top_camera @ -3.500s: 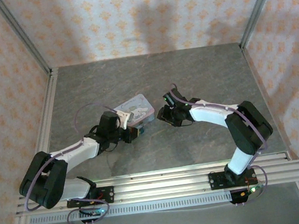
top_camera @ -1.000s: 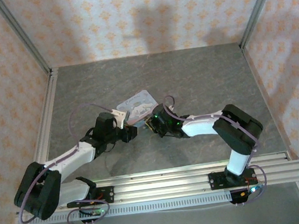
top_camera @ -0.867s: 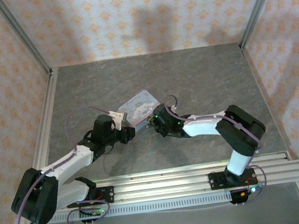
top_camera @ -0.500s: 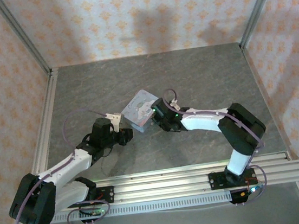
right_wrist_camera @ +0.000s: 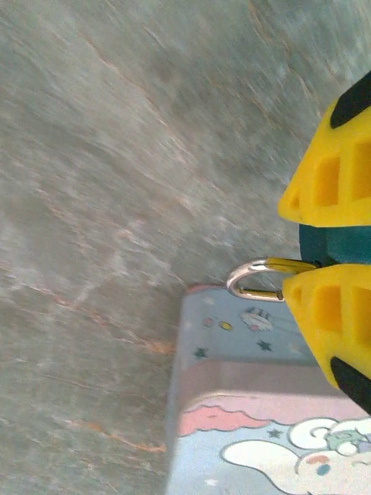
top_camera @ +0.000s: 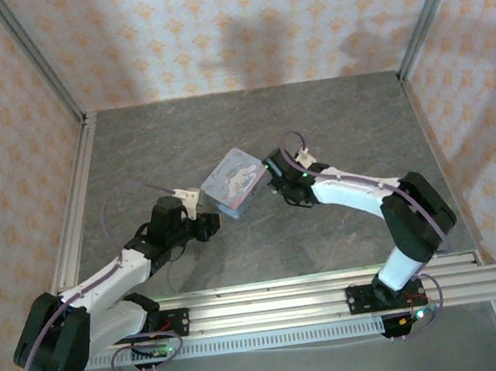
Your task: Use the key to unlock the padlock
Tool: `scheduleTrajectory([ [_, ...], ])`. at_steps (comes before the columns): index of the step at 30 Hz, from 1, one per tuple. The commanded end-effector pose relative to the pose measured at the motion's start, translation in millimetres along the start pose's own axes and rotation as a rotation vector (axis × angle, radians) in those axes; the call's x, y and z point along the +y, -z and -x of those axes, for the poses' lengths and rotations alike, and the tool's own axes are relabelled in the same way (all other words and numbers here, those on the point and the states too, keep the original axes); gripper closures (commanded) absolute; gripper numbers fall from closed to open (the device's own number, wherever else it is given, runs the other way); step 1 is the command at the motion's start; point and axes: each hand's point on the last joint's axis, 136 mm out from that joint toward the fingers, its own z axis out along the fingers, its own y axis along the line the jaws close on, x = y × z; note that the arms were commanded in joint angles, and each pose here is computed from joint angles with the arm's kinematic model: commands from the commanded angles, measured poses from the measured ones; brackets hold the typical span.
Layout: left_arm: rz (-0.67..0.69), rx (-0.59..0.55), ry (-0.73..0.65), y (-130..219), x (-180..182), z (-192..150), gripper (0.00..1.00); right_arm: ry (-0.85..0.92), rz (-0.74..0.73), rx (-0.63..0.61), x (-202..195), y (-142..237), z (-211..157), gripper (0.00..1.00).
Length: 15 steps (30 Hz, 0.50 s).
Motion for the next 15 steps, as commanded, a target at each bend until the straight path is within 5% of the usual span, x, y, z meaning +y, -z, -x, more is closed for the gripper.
scheduleTrajectory([
  [1,0.088,-0.002,0.011,7,15,2,0.65,0.159,-0.087,-0.059,-17,25,32,1.00],
  [7,0.273,0.034,0.018,25,34,19,0.63,0.421,-0.297,0.117,-59,22,32,1.00],
  [11,0.378,0.009,0.032,37,46,33,0.48,0.531,-0.387,0.297,-79,13,7,1.00],
  [15,0.418,-0.006,0.046,44,49,40,0.27,0.549,-0.426,0.346,-90,6,-2,1.00],
])
